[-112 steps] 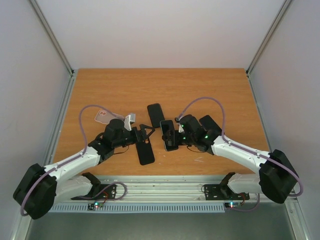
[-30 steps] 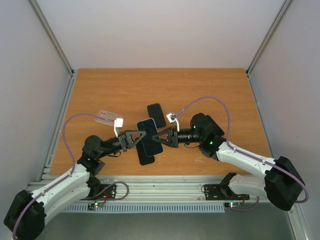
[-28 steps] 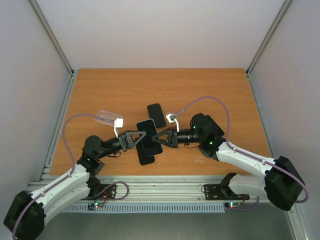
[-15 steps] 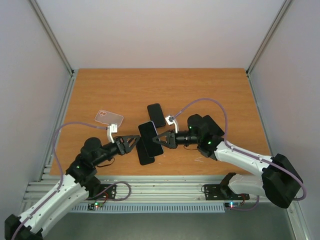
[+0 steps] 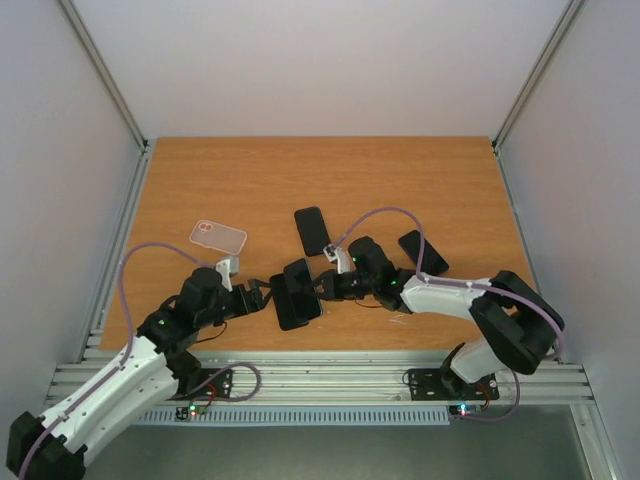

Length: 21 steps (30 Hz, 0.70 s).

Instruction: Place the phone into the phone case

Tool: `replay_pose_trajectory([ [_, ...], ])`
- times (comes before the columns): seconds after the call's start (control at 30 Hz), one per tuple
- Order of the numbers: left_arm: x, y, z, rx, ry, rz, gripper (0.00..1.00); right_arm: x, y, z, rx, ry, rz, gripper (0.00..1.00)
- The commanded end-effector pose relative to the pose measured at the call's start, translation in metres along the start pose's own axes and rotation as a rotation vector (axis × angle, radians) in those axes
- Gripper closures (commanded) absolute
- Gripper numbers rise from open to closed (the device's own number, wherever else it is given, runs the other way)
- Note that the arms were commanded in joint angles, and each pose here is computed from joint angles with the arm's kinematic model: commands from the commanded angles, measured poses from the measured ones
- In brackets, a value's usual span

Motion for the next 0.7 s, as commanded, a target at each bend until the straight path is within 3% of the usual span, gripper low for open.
replay_pose_trajectory([
  [0.0, 0.004, 0.007, 0.008, -0.027, 0.013, -0.029, 0.11, -0.008, 0.001, 0.017, 0.016, -0.020, 0.047, 0.99],
  [0.67, 0.013, 0.018, 0.053, -0.021, 0.094, -0.084, 0.17, -0.012, -0.013, 0.056, 0.056, 0.037, 0.152, 0.99],
])
Point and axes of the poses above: each gripper's point midway between its finger pads, its own z axis out along the fingers, its own y axis along the line the jaws close on, x = y × z, the point moved 6 cm from there along -z, back along the fingers, and after that the axes turned 12 degrees about z, right-handed, at the moved point
